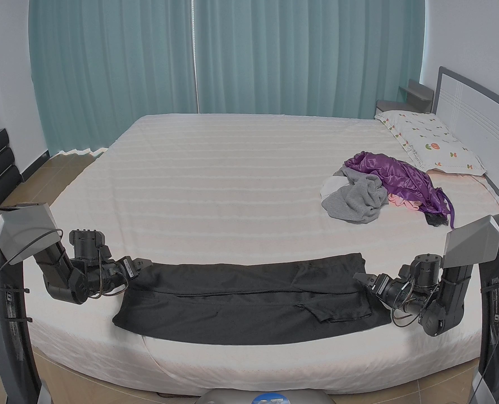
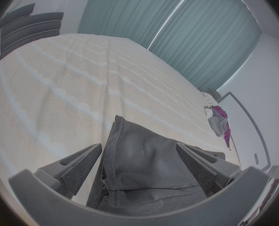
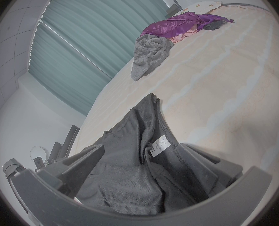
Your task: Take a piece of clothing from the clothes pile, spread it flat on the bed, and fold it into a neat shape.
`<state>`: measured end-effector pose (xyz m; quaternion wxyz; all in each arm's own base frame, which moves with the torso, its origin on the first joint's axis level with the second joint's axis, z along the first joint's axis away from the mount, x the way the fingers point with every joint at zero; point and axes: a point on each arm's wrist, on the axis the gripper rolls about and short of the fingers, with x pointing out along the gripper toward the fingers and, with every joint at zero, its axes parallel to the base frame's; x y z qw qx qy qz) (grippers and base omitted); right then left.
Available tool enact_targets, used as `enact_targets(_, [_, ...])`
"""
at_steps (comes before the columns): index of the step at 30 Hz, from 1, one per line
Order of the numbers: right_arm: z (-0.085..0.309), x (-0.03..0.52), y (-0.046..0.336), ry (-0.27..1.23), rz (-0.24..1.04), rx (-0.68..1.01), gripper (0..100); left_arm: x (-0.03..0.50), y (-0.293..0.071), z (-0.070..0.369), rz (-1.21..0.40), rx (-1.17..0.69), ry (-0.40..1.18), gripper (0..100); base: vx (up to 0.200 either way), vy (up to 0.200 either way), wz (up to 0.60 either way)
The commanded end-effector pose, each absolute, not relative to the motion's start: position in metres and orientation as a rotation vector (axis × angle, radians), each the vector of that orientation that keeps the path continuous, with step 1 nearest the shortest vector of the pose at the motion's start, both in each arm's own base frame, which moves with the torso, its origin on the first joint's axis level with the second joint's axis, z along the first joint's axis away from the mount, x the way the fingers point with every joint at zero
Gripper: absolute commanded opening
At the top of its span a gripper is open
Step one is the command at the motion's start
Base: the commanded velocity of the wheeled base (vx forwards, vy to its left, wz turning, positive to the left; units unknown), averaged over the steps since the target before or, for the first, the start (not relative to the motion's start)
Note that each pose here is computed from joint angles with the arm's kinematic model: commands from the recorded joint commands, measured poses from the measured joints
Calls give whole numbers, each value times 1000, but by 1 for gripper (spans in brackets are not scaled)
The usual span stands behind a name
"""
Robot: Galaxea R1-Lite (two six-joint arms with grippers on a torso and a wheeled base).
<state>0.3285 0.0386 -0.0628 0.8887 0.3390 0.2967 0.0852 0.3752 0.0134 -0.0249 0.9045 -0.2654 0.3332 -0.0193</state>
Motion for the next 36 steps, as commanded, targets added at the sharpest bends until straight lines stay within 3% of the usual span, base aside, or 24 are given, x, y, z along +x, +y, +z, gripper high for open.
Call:
enact_targets(1, [-64, 328, 38, 622, 174, 705, 100, 375, 13, -39, -45, -518, 719, 100, 0, 0, 0])
enact_targets(33, [-67, 325, 41, 635, 173, 700, 100, 364, -3, -53, -44, -387, 752, 100, 0, 0, 0])
enact_targets(34, [-67, 325, 41, 634, 173, 699, 100, 364, -4, -53, -43, -384, 752, 0, 0, 0, 0])
enact_targets(36, [-67, 325, 41, 635, 171, 699, 100, 363, -5, -54, -38, -379, 756, 0, 0, 0, 0])
